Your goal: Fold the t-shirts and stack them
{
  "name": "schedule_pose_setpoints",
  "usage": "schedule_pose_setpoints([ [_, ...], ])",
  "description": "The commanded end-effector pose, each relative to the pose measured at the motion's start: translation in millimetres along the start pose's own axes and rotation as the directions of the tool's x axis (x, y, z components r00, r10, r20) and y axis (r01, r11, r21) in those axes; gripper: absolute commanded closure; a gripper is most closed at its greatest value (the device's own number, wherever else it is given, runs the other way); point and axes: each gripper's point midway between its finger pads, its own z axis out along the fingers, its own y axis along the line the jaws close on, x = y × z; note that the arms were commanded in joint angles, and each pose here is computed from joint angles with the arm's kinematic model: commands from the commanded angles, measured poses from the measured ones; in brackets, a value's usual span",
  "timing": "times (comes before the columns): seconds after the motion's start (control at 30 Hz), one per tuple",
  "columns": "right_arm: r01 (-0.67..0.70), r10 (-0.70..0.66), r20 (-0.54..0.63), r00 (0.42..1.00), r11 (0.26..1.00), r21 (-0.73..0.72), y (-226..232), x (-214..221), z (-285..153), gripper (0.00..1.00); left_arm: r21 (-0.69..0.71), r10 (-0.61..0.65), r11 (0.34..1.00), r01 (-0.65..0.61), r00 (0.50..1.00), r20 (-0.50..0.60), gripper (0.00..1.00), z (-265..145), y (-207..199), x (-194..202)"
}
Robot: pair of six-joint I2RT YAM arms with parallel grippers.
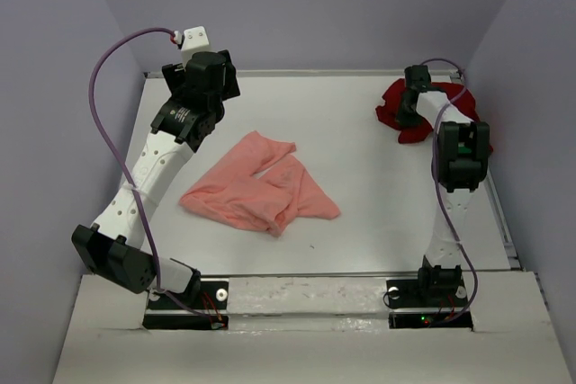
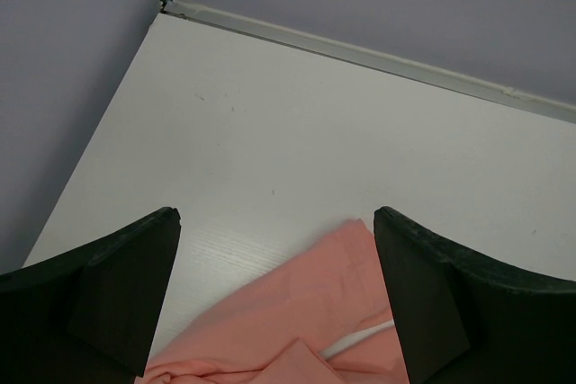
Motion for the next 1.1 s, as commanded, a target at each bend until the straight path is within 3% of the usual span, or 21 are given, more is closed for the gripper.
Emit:
schedule_pose_setpoints([
  [0.0, 0.018, -0.018, 0.006, 1.0, 0.998, 0.066, -16, -18, 18, 1.0, -0.001, -0.014, 1.0, 0.014, 0.999, 0.037, 0.01, -3, 2, -14],
  [0.2, 0.029, -0.032, 0.028, 0.999, 0.996, 0.085, -17, -53, 47, 1.0, 0.011, -0.001, 1.0, 0.001, 1.0, 0.01, 0.01, 4, -5, -2],
  [0.37, 0.0, -0.003, 0.126, 0.992, 1.0, 0.023, -12, -96, 41, 1.0, 0.03, 0.02, 0.999, -0.019, 1.0, -0.022, 0.01, 12, -17, 15],
  [0.53, 0.025, -0.016, 0.137, 0.99, 0.997, -0.068, 3, -102, 29, 1.0, 0.016, 0.043, 0.999, -0.042, 0.998, -0.054, 0.01, 22, -25, 34],
  [0.57, 0.042, -0.028, 0.156, 0.987, 0.996, -0.084, 5, -107, 25, 0.86, 0.018, 0.041, 0.999, -0.04, 0.998, -0.056, 0.01, 22, -26, 36],
  [0.7, 0.113, -0.087, 0.225, 0.97, 0.988, -0.102, 26, -116, -13, 0.58, 0.02, 0.043, 0.999, -0.041, 0.996, -0.075, 0.01, 29, -31, 50],
  [0.83, 0.124, -0.072, 0.301, 0.951, 0.979, -0.159, 53, -134, -67, 0.37, -0.007, 0.075, 0.997, -0.076, 0.991, -0.111, 0.01, 43, -33, 72],
  [0.9, 0.16, -0.092, 0.32, 0.943, 0.968, -0.191, 77, -132, -104, 0.16, -0.03, 0.114, 0.992, -0.119, 0.983, -0.141, 0.01, 49, -29, 85],
  [1.0, 0.186, -0.111, 0.286, 0.952, 0.95, -0.25, 112, -100, -138, 0.09, -0.089, 0.152, 0.982, -0.168, 0.975, -0.163, 0.01, 52, -22, 89],
  [1.03, 0.196, -0.098, 0.304, 0.948, 0.929, -0.314, 121, -96, -172, 0.09, -0.109, 0.17, 0.975, -0.191, 0.969, -0.18, 0.01, 51, -17, 92],
  [1.07, 0.166, -0.082, 0.221, 0.972, 0.905, -0.391, 140, -59, -172, 0.11, -0.135, 0.174, 0.97, -0.2, 0.968, -0.182, 0.01, 51, -12, 91],
])
